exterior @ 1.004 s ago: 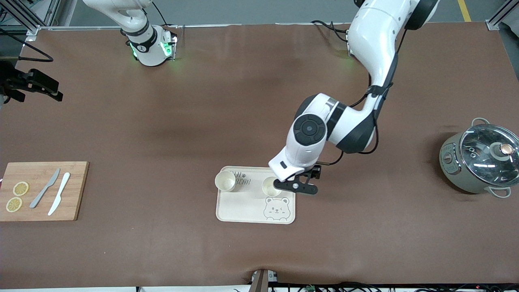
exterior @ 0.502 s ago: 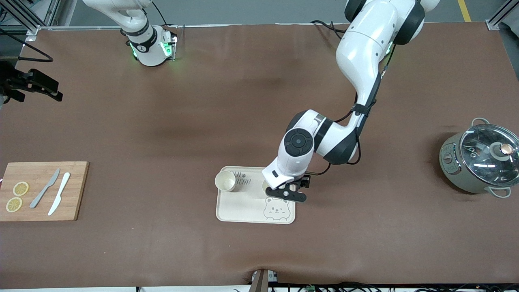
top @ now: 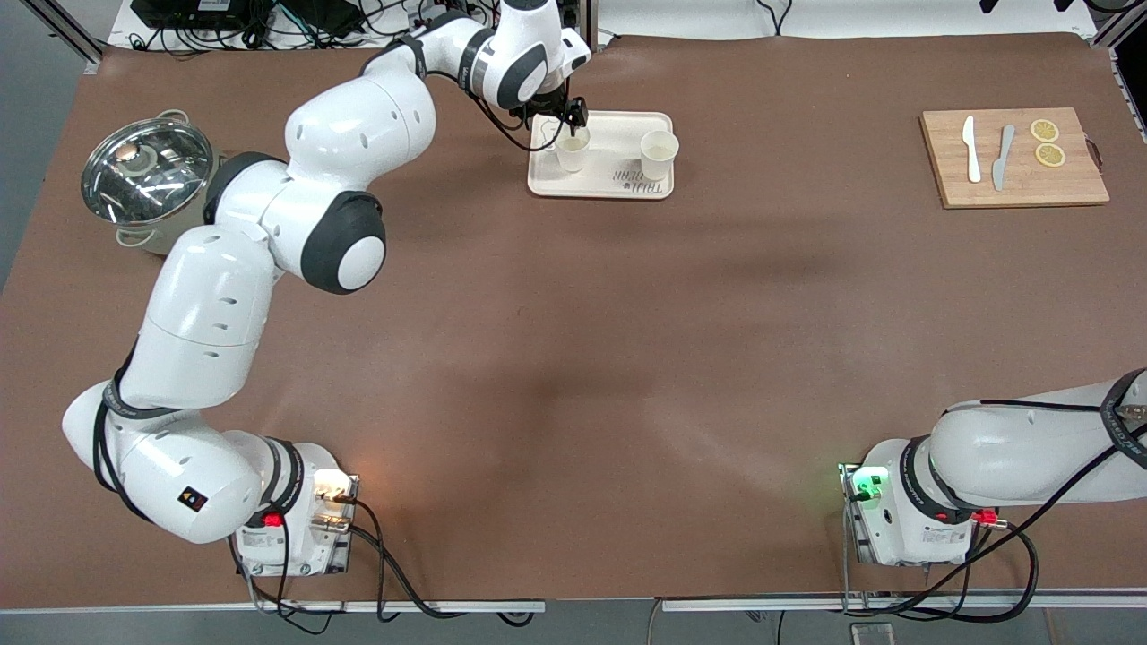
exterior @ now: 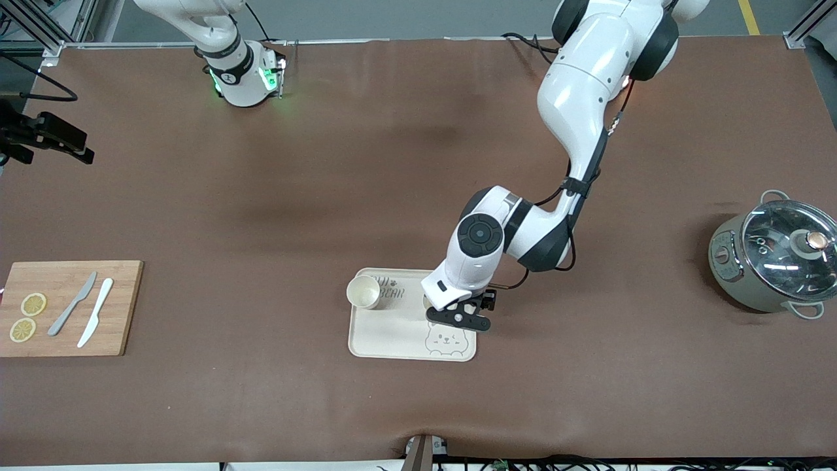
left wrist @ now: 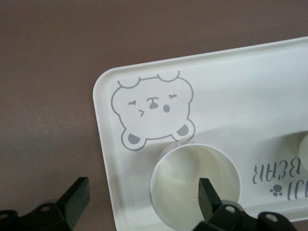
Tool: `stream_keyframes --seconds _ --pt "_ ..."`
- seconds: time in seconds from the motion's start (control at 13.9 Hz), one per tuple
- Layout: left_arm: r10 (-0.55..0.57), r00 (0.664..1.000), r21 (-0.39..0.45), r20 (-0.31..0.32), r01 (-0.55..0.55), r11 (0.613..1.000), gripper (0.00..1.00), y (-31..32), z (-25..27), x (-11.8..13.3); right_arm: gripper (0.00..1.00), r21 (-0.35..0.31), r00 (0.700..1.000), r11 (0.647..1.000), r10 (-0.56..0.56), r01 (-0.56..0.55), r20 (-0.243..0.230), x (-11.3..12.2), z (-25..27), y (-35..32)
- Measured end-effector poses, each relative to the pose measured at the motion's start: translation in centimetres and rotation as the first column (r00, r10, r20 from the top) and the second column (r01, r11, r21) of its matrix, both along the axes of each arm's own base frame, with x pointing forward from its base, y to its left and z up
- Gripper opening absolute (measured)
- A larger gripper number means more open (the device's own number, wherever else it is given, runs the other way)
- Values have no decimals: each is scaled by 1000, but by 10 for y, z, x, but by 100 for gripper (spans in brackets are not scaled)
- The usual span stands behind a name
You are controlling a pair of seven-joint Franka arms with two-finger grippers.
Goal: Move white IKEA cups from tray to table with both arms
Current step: 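Lower the left gripper and grasp the white cup's rim, then lift the cup with the left gripper while the right gripper reaches the tray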
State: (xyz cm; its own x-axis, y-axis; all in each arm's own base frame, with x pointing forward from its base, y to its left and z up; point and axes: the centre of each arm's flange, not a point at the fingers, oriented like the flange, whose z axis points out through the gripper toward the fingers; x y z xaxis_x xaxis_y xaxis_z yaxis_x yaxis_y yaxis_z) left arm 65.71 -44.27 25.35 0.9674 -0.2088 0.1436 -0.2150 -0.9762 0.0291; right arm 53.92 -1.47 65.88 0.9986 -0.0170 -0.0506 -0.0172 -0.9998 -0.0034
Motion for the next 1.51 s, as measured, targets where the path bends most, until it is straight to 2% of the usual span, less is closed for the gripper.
stream_keyframes --seconds 0.72,0.79,1.0,1.22,1.36,1.43,1.51 --pt "5 999 -8 53 -5 1000 100 0 -16 6 100 0 1000 1000 8 -8 -10 3 -5 4" --pt "18 998 -11 56 -18 1000 93 -2 -18 4 100 1 1000 1000 8 -8 -14 2 -5 4" --pt "46 997 -24 66 -44 999 59 -11 -21 0 100 1 999 1000 8 -8 -37 4 -12 4" --pt "71 996 -29 62 -69 997 30 -13 -24 -2 100 3 996 1000 7 -7 -91 12 -34 3" --pt "92 994 -35 61 -90 995 9 -14 -23 -2 100 3 994 1000 7 -7 -107 16 -43 3" --pt "94 994 -37 63 -91 995 4 -15 -22 -2 100 3 994 1000 7 -7 -108 16 -44 3" --pt "95 994 -37 63 -92 995 4 -14 -22 -2 100 3 994 1000 7 -7 -108 16 -43 3"
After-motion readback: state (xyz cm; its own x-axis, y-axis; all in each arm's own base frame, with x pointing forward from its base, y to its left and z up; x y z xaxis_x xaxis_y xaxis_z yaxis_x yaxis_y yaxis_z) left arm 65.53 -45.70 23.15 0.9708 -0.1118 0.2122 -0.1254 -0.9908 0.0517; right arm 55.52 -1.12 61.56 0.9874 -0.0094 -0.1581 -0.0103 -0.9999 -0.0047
